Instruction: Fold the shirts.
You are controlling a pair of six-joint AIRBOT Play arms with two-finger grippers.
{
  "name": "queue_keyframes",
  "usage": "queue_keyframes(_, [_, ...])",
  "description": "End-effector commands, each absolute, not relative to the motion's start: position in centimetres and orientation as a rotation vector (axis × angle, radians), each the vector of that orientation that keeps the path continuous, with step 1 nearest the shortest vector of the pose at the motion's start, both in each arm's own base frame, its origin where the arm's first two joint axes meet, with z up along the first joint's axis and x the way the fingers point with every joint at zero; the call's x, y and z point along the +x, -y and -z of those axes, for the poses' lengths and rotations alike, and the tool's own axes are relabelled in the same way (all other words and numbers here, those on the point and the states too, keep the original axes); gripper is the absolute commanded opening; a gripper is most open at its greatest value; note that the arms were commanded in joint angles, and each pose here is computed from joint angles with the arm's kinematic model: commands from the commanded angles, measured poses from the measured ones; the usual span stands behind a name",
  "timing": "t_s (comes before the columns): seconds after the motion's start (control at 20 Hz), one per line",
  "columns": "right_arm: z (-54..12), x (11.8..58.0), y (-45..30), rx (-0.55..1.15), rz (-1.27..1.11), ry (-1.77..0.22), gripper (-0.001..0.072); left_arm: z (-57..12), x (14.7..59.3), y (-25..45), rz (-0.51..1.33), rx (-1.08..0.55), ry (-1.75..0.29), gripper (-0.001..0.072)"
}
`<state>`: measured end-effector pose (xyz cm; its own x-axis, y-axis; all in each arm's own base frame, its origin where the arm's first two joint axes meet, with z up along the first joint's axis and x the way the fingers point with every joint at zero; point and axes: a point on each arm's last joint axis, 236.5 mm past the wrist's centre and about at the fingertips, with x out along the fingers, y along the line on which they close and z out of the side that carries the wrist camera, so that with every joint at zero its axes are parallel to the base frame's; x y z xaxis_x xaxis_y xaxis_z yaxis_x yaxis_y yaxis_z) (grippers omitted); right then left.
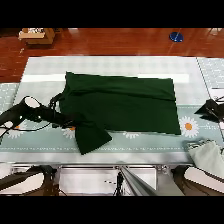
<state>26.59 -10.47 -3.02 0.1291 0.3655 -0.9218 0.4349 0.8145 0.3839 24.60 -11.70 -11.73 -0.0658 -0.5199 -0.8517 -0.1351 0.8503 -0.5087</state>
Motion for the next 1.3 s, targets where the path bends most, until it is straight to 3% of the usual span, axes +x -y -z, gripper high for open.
queue_keyframes(0.0, [4.6, 23.9, 10.1, 0.806, 0.068, -1.51, 0.0484, 11.5, 24.1, 11.7, 0.377, -0.485, -1.634, 0.0023])
queue_keyframes(0.2, [7.8, 21.6, 7.9, 0.841, 0.043, -1.566, 0.0484, 11.3, 24.2, 11.7, 0.381, -0.482, -1.626, 0.0023])
queue_keyframes(0.7, [10.1, 21.9, 3.6, 0.989, -0.025, -1.494, 0.0472, 11.4, 24.3, 11.7, 0.382, -0.478, -1.621, 0.0023])
queue_keyframes(0.9, [11.4, 23.1, 1.9, 0.846, -0.031, -1.53, 0.0455, 11.4, 24.4, 11.7, 0.379, -0.478, -1.616, 0.0023])
queue_keyframes(0.95, [11.8, 23.5, 1.4, 0.812, -0.013, -1.537, 0.0381, 11.4, 24.5, 11.7, 0.379, -0.478, -1.615, 0.0023])
queue_keyframes(1.0, [11.9, 24.0, 0.9, 0.789, -0.013, -1.532, 0.0261, 11.4, 24.5, 11.7, 0.379, -0.477, -1.615, 0.0023])
queue_keyframes(1.05, [11.8, 24.5, 0.4, 0.772, -0.031, -1.527, 0.0076, 11.3, 24.5, 11.6, 0.379, -0.477, -1.613, 0.0023])
queue_keyframes(1.1, [11.4, 24.8, 0.1, 0.757, -0.052, -1.527, 0.0036, 11.1, 24.9, 11.5, 0.383, -0.477, -1.603, 0.0023])
queue_keyframes(1.25, [7.6, 26.2, 0.4, 0.639, -0.188, -1.495, 0.0036, 7.2, 28.4, 10.6, 0.404, -0.466, -1.483, 0.0023])
